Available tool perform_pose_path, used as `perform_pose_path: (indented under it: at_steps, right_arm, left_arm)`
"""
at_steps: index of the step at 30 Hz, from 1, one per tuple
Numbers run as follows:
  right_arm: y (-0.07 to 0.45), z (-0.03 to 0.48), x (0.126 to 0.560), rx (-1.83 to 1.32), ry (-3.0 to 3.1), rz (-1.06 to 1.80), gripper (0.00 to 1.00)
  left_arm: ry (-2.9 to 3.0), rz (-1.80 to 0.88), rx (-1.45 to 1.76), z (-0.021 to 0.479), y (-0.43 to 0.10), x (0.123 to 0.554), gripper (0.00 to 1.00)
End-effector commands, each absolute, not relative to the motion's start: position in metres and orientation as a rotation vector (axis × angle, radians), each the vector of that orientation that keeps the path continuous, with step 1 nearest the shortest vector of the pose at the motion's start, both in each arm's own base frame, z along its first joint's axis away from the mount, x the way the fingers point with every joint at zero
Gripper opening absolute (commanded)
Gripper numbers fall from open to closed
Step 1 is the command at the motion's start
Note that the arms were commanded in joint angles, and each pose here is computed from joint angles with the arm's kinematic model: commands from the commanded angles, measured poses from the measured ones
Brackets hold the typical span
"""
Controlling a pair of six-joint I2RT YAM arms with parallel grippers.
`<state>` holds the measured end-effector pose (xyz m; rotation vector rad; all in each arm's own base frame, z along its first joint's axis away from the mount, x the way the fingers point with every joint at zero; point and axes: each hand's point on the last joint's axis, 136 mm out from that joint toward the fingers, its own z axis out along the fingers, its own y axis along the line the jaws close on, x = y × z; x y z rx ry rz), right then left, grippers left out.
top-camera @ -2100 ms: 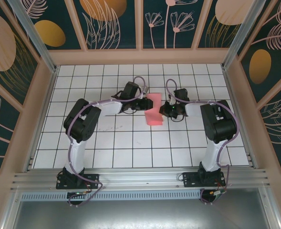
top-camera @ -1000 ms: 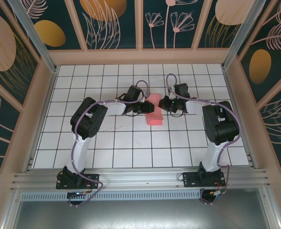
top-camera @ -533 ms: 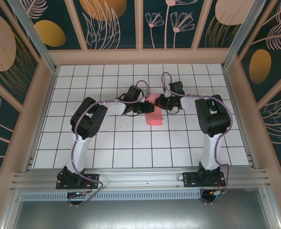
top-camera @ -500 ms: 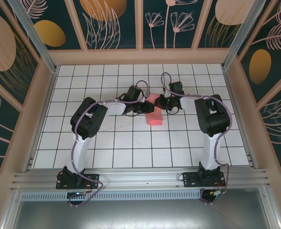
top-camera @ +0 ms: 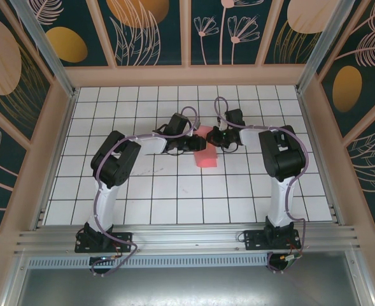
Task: Fold a paper plane with a square sheet of paper (fold left side to right side)
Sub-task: Hold the square sheet of paper at the center of the table.
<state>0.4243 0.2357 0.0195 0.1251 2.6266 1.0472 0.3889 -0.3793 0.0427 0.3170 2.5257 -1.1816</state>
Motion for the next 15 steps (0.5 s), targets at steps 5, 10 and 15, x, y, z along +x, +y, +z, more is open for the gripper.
perform_pose_path:
  at_steps: [5,10,15]
  right_arm:
    - [0.226,-0.018,0.403,0.199,2.763,0.972,0.00]
    - [0.225,-0.018,0.403,0.202,2.765,0.970,0.00]
    - [0.225,-0.020,0.402,0.205,2.772,0.966,0.00]
  left_arm:
    - [2.527,-1.220,0.329,0.044,-0.379,0.382,0.26]
    - [2.550,-1.220,0.327,0.033,-0.378,0.378,0.24]
    - [2.568,-1.217,0.344,0.027,-0.375,0.371,0.21]
